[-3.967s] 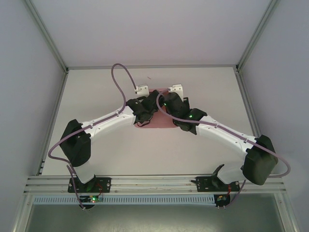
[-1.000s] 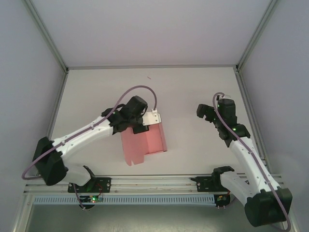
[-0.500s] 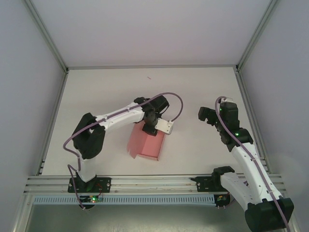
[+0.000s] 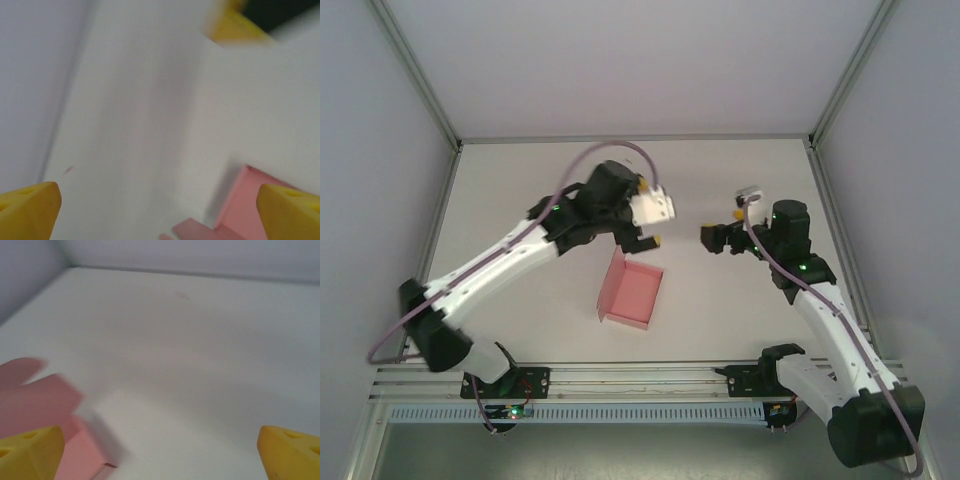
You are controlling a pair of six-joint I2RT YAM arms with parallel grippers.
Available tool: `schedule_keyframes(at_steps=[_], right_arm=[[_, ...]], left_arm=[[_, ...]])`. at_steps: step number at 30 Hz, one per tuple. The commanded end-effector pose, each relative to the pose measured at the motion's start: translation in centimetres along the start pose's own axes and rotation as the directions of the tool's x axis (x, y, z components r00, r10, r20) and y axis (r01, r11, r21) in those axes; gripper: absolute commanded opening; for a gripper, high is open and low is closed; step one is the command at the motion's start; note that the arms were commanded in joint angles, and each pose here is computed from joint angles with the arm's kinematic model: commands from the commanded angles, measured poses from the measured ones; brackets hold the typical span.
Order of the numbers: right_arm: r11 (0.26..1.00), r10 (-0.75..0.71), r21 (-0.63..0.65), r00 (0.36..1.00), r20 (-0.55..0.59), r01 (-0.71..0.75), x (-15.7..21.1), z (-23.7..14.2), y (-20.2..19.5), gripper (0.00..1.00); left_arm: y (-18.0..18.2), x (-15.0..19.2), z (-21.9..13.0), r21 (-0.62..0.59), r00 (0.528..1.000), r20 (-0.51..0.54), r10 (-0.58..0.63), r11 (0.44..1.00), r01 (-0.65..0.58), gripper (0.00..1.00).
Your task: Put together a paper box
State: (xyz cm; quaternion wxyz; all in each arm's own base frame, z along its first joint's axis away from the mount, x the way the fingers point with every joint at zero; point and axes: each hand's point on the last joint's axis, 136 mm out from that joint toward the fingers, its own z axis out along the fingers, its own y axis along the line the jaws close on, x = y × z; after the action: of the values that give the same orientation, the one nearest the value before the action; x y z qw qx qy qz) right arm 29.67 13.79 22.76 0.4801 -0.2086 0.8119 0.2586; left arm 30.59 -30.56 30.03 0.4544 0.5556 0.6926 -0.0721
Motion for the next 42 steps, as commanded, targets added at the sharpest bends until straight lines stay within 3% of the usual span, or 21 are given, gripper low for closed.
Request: schedule_keyframes(at_steps=[1,4,5,7,12,17,19,21,24,30,34,39,42], right_arm=[[0.783,-0.451,-0.387,0.873,0.186,0.487,-1.9,0.6,8.8,0.98],[0.543,-0.699,-0.544,0.703,0.129,0.640,1.6,2.6,11.7,0.98],[0.461,-0.744,-0.599,0.653,0.142,0.655,2.4,3.0,12.4,0.98],[0.358,-0.790,-0.660,0.591,0.163,0.660,2.9,4.7,12.9,0.98],[0.262,-0.834,-0.750,0.534,0.141,0.607,2.5,10.0,12.5,0.98],[0.149,-0.852,-0.869,0.508,0.130,0.473,4.2,11.8,14.0,0.92],[0.149,-0.864,-0.881,0.492,0.105,0.450,4.9,13.3,14.0,0.91],[0.149,-0.876,-0.895,0.476,0.078,0.421,5.6,14.4,14.0,0.84],[0.122,-0.881,-0.927,0.469,0.063,0.354,6.6,14.1,14.3,0.67],[0.198,-0.906,-0.910,0.421,-0.028,0.364,6.7,15.2,12.7,0.20],[0.234,-0.910,-0.891,0.410,-0.060,0.389,5.6,14.2,11.4,0.04],[0.322,-0.889,-0.840,0.445,-0.109,0.437,3.8,12.3,8.9,0.03],[0.413,-0.856,-0.786,0.490,-0.164,0.459,3.3,11.8,7.2,0.02]], left_arm=[[9.1,5.0,-3.4,-0.400,0.844,0.122,-0.522,0.752,0.523,1.00],[12.9,14.2,-7.4,-0.566,0.562,0.207,-0.801,0.371,0.737,1.00],[12.9,16.4,-8.1,-0.581,0.500,0.214,-0.839,0.303,0.756,1.00],[12.1,18.7,-8.5,-0.603,0.484,0.205,-0.851,0.280,0.747,1.00],[9.6,20.0,-9.1,-0.559,0.495,0.252,-0.832,0.293,0.776,1.00],[8.9,20.0,-9.9,-0.559,0.516,0.237,-0.823,0.319,0.766,1.00],[9.1,19.3,-9.7,-0.541,0.537,0.236,-0.810,0.350,0.765,1.00],[9.4,18.6,-9.8,-0.527,0.548,0.241,-0.801,0.366,0.767,1.00],[9.3,18.0,-9.8,-0.515,0.570,0.212,-0.794,0.405,0.755,1.00],[9.6,15.5,-10.4,-0.460,0.621,0.191,-0.761,0.489,0.741,1.00],[9.7,14.2,-10.9,-0.431,0.642,0.208,-0.737,0.521,0.737,1.00],[6.4,13.2,-9.0,-0.262,0.722,0.144,-0.676,0.678,0.687,1.00],[3.6,13.6,-7.5,-0.133,0.744,0.077,-0.664,0.732,0.668,1.00]])
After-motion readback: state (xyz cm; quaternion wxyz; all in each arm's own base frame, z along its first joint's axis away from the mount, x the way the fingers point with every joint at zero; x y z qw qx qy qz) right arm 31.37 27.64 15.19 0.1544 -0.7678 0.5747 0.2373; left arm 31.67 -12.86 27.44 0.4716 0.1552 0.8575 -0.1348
